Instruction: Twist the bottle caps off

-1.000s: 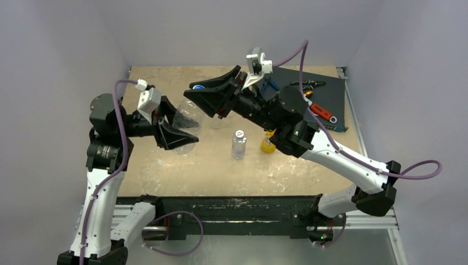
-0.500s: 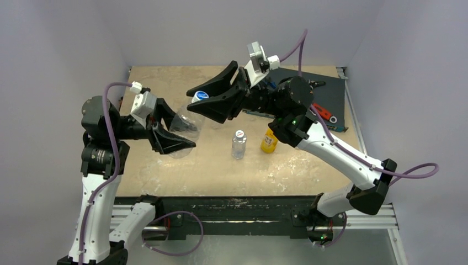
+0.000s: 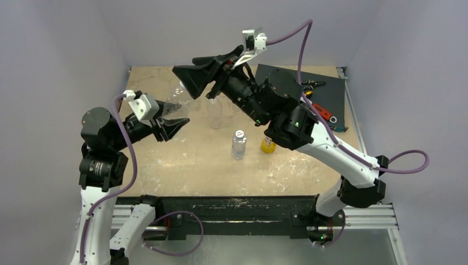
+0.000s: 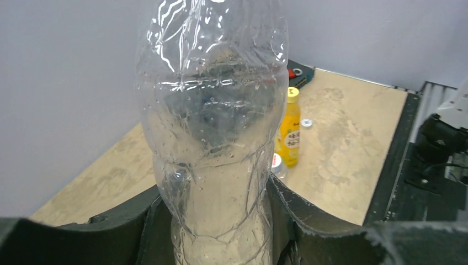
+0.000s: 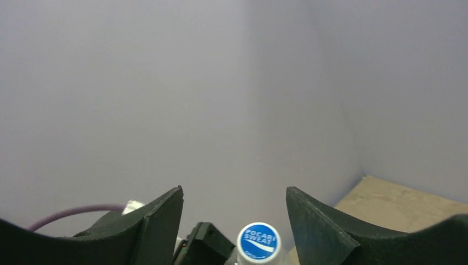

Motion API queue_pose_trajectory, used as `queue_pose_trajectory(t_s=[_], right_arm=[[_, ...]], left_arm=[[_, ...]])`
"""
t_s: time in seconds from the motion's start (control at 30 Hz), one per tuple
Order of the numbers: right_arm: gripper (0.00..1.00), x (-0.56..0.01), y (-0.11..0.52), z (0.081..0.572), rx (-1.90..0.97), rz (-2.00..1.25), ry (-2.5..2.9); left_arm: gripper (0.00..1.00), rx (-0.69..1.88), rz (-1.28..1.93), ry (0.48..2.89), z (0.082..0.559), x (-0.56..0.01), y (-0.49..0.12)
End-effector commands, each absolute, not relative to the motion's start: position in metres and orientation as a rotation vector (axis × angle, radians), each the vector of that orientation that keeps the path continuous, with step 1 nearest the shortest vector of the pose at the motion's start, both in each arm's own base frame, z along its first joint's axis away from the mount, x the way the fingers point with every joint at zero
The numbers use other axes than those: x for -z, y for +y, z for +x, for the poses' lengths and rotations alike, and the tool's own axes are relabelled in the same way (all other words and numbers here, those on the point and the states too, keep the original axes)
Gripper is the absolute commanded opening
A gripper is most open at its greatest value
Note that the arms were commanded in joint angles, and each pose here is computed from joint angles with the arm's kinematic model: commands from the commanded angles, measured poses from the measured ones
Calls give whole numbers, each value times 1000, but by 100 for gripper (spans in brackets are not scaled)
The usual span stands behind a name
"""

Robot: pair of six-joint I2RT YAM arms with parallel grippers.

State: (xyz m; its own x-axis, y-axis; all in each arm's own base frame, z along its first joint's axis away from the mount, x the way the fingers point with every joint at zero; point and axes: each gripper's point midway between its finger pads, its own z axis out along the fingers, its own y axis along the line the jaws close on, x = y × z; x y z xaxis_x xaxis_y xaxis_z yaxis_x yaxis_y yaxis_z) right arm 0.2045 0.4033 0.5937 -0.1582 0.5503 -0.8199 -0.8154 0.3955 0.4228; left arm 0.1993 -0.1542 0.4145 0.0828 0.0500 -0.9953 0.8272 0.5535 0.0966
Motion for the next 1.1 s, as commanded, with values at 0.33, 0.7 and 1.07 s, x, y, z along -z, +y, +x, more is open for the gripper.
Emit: queue_pose_trajectory(t_s=[0.33, 0.7, 1.07], right_arm=[[64, -565, 402, 235, -1030, -178, 1369], [43, -555, 414, 235, -1053, -191, 1396], [0, -568, 403, 220, -1107, -242, 1333]], left_arm=[[3, 467, 780, 1376, 226, -410, -132], [3, 477, 780, 1369, 226, -412, -133], [2, 563, 802, 1350, 214, -421, -143]])
